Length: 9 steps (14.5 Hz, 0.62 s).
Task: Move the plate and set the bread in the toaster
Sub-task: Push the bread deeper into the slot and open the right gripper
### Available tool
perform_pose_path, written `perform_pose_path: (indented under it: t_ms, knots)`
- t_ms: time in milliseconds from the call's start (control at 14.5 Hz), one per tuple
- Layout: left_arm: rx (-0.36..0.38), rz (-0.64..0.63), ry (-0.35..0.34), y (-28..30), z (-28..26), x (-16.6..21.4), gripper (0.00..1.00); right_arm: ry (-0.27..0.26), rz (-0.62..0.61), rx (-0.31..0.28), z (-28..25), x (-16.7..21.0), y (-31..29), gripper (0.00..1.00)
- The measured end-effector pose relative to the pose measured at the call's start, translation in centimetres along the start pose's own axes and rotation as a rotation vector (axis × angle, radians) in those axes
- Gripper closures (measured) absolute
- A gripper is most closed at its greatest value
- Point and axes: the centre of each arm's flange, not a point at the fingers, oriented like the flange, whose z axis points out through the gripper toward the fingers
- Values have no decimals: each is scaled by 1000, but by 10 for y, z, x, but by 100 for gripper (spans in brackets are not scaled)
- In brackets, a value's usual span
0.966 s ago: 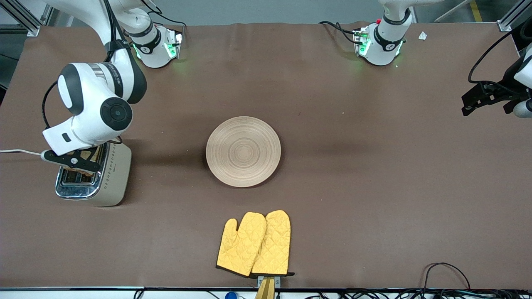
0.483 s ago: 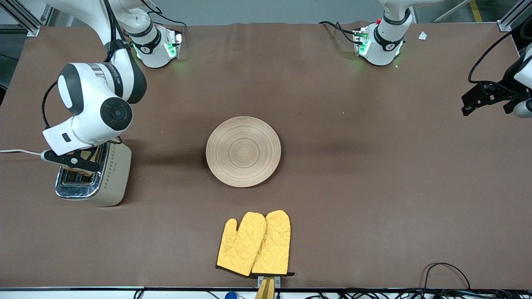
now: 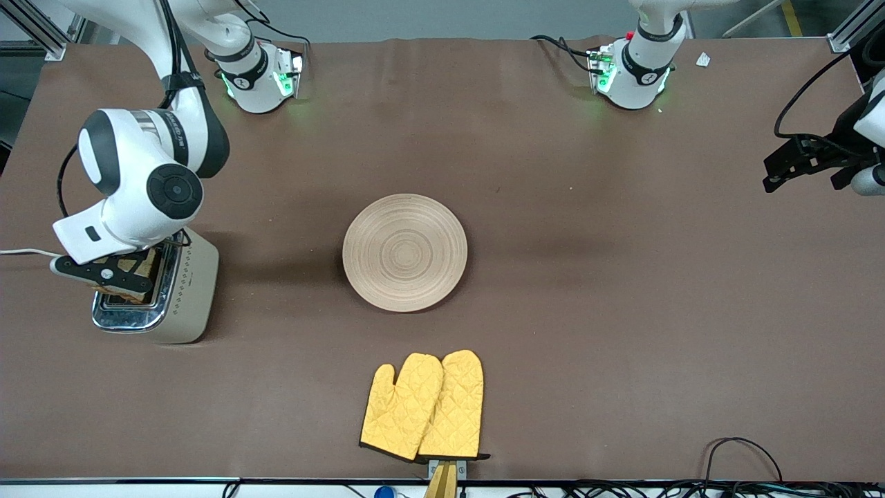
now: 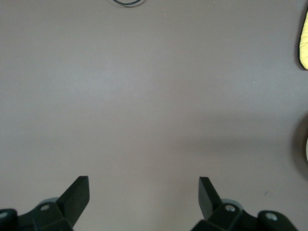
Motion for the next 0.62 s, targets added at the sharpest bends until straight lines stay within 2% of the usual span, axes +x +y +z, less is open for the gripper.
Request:
perform_pose_path:
  t_ms: [621]
  knots:
    - [-1, 1, 0, 0, 0, 0, 0, -7, -18, -5, 2, -5, -8, 99]
